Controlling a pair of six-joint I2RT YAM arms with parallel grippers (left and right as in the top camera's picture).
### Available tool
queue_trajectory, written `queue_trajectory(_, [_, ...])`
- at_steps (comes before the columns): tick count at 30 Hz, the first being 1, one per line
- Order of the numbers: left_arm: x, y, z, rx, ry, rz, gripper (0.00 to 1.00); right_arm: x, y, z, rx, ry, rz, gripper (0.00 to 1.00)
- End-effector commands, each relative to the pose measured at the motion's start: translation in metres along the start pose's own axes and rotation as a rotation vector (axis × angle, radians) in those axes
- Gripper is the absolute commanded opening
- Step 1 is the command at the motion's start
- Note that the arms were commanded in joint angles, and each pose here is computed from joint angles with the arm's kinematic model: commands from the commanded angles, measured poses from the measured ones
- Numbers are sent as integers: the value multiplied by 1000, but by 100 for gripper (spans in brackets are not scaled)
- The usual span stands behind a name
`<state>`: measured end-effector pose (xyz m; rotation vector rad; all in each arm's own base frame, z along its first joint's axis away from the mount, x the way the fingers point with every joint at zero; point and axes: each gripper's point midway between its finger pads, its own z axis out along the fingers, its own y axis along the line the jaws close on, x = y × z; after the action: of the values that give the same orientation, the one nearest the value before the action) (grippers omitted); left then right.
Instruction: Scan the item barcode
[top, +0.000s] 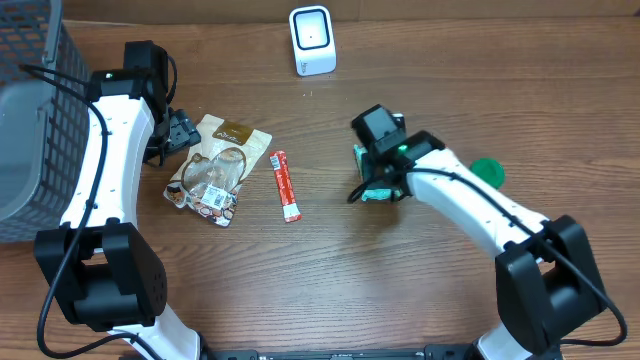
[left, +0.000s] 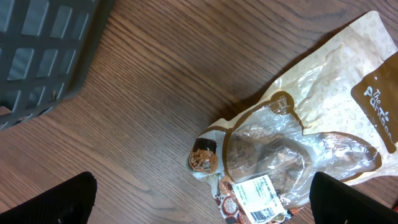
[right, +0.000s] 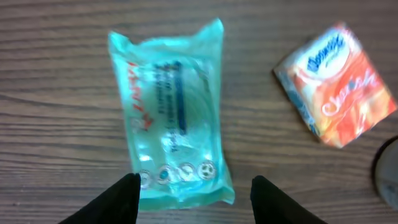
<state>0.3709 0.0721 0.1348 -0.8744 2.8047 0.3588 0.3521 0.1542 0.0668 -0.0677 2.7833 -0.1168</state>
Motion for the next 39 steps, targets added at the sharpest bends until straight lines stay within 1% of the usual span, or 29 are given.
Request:
queue_trajectory(1, [-6, -1, -7, 4, -28, -3, 100, 12, -2, 10, -188, 141, 102, 58])
queue_trajectory(4, [-6, -1, -7, 4, -28, -3, 100, 17, 0, 9, -297, 199, 138, 58])
queue_trajectory(8, [-6, -1, -7, 4, -28, -3, 100, 28, -7, 19, -296, 223, 158, 59])
queue_trajectory(11, [-6, -1, -7, 4, -28, -3, 100, 34, -3, 34, -314, 190, 154, 58])
queue_trajectory(13, [-6, -1, -7, 4, -28, -3, 100, 37, -1, 40, -319, 173, 148, 52])
queue_trajectory(14, [-6, -1, -7, 4, -28, -3, 100, 36, -1, 41, -316, 164, 150, 50])
queue_trajectory(20, [-5, -1, -7, 5, -28, -3, 100, 21, 0, 43, -317, 98, 159, 51])
queue_trajectory(33, [-6, -1, -7, 4, -28, -2, 100, 28, 2, 53, -315, 111, 176, 51])
queue_trajectory(36, [-6, -1, -7, 4, -28, -2, 100, 28, 2, 53, -312, 116, 190, 46])
queue_trajectory(39, [-6, -1, -7, 4, -28, -3, 100, 28, 2, 53, -312, 117, 191, 35])
